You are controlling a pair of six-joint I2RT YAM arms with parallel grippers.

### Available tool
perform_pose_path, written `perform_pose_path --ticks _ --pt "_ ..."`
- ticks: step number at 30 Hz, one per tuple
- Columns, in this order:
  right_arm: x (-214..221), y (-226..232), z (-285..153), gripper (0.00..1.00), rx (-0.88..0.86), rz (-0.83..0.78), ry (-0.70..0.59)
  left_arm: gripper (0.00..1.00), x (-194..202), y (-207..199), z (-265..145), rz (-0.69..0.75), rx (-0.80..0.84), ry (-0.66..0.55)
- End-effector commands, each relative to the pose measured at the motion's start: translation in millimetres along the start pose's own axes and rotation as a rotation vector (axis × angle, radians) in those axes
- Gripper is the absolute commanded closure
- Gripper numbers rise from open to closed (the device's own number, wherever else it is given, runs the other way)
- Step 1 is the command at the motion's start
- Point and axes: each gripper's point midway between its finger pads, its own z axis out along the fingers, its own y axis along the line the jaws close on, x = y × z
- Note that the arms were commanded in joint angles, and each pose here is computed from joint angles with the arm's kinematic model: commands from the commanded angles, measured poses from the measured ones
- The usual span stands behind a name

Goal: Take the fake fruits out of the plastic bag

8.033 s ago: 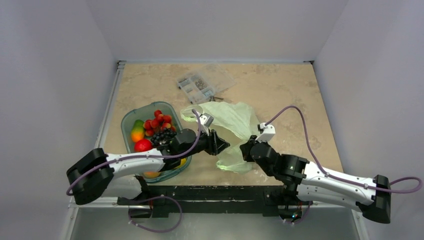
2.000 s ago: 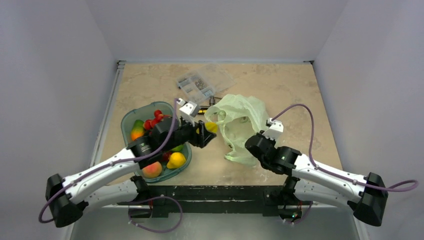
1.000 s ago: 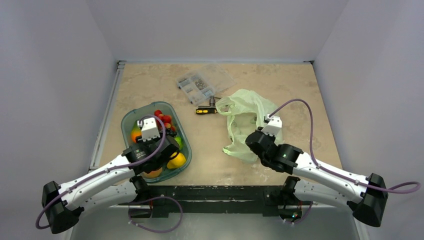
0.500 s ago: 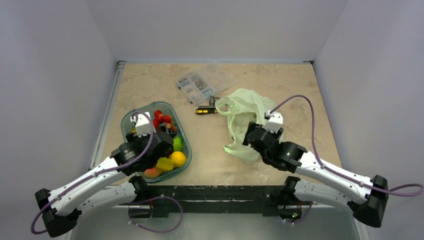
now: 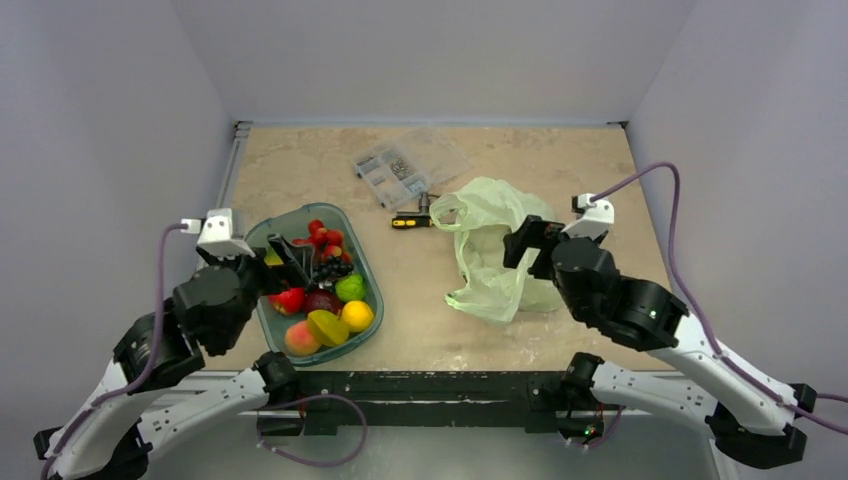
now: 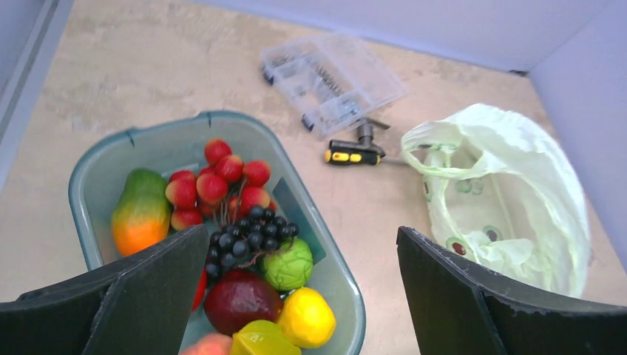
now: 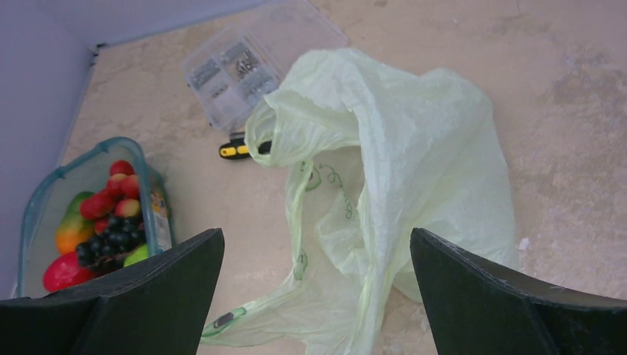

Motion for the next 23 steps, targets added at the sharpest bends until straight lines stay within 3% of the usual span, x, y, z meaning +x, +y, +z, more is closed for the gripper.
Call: perform_pose_path --ticks 1,8,14,20,23 --pt "-56 6 -29 0.01 -0.085 -0.062 -0.095 0.02 -54 -14 -29 0.031 0.164 -0.136" --pt "-126 -4 -64 0.01 -0.067 -0.093 -0.241 0.03 -105 -11 -65 0.062 0.269 -0.294" --pt "-173 -20 -98 0.01 -0.095 -0.018 -0.379 0.03 -127 2 -84 0.032 0.275 -0.369" --pt "-185 -34 -119 0.01 -0.146 0.065 -0.452 0.03 -121 7 -88 0.018 0.285 -0.356" --pt "-173 -38 -113 0.01 -0.129 0.011 -0.430 0.02 -117 10 -89 0.001 0.278 -0.342"
